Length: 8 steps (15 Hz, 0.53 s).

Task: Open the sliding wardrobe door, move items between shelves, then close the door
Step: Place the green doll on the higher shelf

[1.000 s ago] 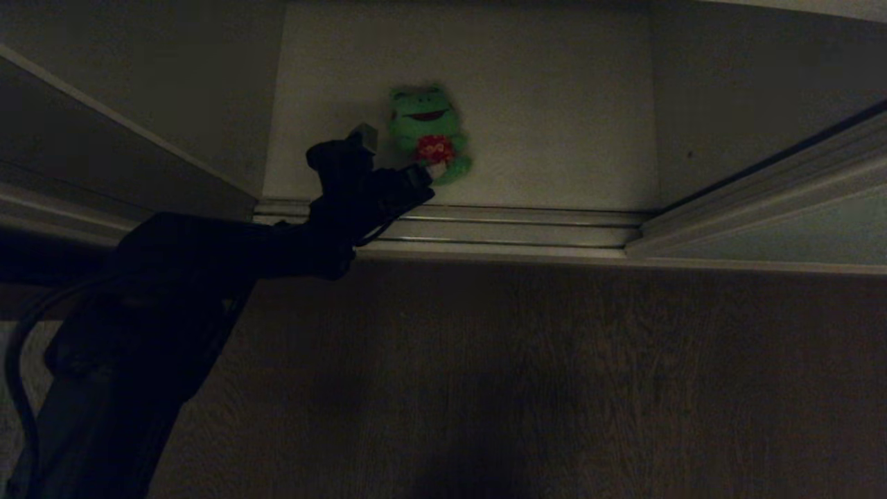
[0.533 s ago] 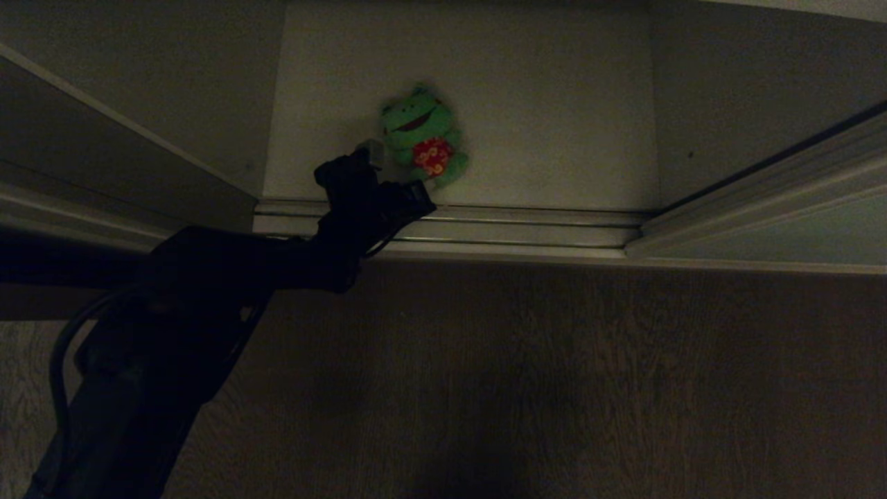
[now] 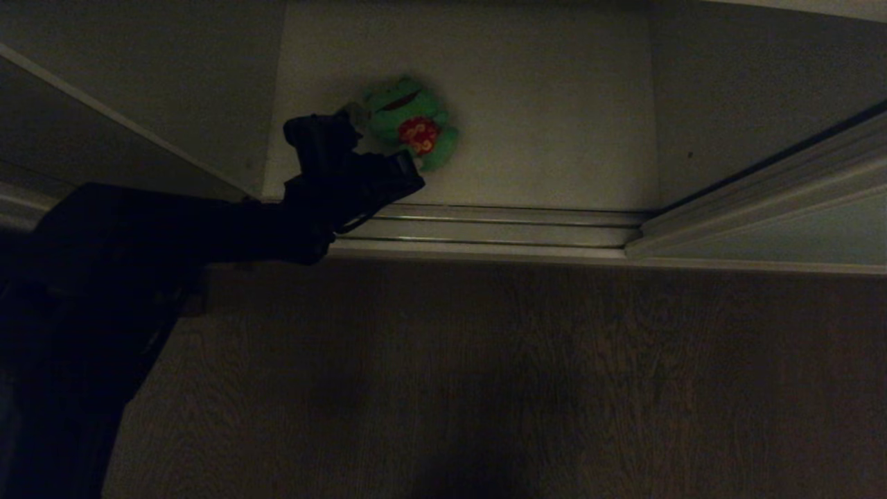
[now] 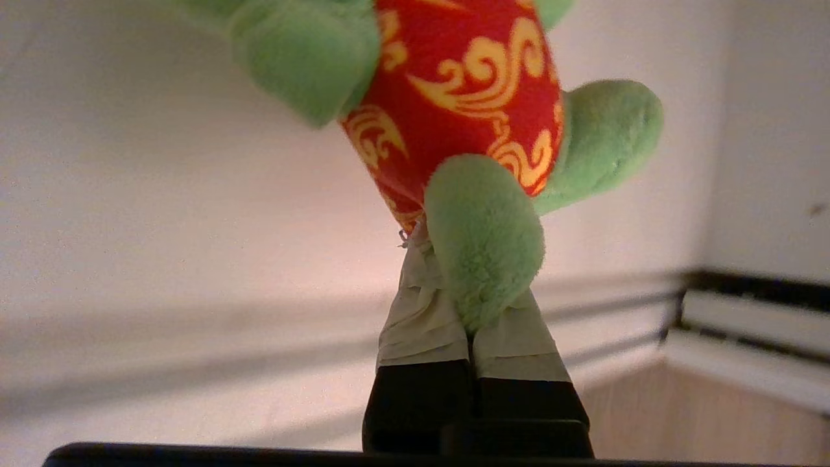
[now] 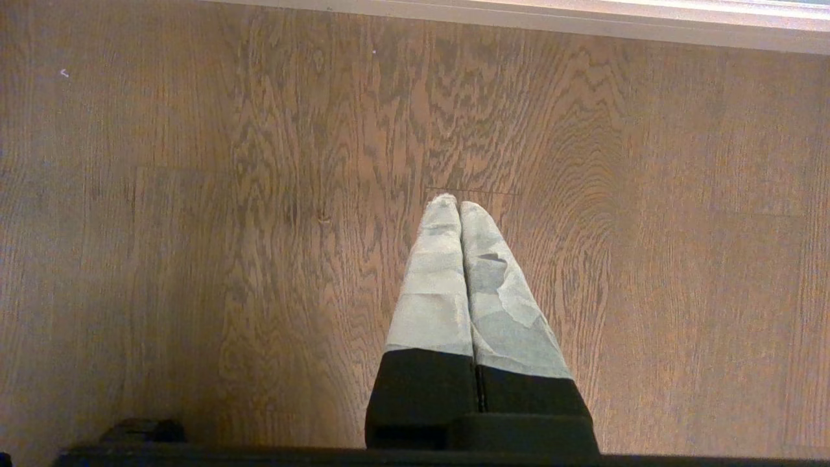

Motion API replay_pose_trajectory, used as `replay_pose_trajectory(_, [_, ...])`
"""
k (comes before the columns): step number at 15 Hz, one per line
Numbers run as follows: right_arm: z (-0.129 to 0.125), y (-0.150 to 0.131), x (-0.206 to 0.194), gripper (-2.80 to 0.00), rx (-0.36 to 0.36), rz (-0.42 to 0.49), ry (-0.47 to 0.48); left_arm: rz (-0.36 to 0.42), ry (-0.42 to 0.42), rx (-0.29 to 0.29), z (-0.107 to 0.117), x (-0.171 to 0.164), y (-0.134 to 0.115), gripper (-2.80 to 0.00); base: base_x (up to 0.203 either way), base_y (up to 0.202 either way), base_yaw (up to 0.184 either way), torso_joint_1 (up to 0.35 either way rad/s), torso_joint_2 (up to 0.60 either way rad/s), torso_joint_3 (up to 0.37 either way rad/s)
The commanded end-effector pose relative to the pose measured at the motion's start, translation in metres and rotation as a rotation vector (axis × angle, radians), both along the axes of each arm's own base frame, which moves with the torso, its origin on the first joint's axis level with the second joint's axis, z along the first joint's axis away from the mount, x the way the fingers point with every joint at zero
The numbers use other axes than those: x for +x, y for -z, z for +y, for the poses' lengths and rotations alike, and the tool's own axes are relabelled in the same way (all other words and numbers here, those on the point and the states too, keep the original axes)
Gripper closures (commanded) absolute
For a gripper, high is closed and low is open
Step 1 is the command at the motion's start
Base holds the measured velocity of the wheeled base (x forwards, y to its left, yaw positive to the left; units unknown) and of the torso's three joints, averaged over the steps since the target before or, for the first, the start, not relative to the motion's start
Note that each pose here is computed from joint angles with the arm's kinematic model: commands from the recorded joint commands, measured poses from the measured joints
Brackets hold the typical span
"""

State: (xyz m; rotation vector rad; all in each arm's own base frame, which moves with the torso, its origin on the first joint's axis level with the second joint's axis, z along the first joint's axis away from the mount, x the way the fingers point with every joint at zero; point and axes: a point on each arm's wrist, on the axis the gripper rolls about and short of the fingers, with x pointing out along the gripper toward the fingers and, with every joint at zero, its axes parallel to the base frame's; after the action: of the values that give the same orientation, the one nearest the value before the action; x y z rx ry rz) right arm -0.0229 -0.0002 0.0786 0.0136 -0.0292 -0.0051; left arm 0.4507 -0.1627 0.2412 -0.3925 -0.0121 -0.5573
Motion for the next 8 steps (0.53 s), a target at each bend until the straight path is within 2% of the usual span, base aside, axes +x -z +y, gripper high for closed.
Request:
replay_pose_trajectory(1, [0.0,0.0,0.0,0.0,0.0,-0.005,-0.001,0.005,-0.006,0.0,0.009,-0.026,-0.024,0.0,0.0,0.0,0.0,0.0,0.0,0.0])
replay_pose_trajectory(4, [0.0,0.0,0.0,0.0,0.0,-0.005,-0.001,0.08,-0.035,0.024,0.018,-0.065,-0.043,0.0,0.0,0.0,0.0,0.0,0.0,0.0])
replay_pose_trajectory(8, [0.0,0.0,0.0,0.0,0.0,-0.005,-0.001,0.167,-0.09,0.072,0.041,-0.141,-0.074,0.0,0.0,0.0,0.0,0.0,0.0,0.0])
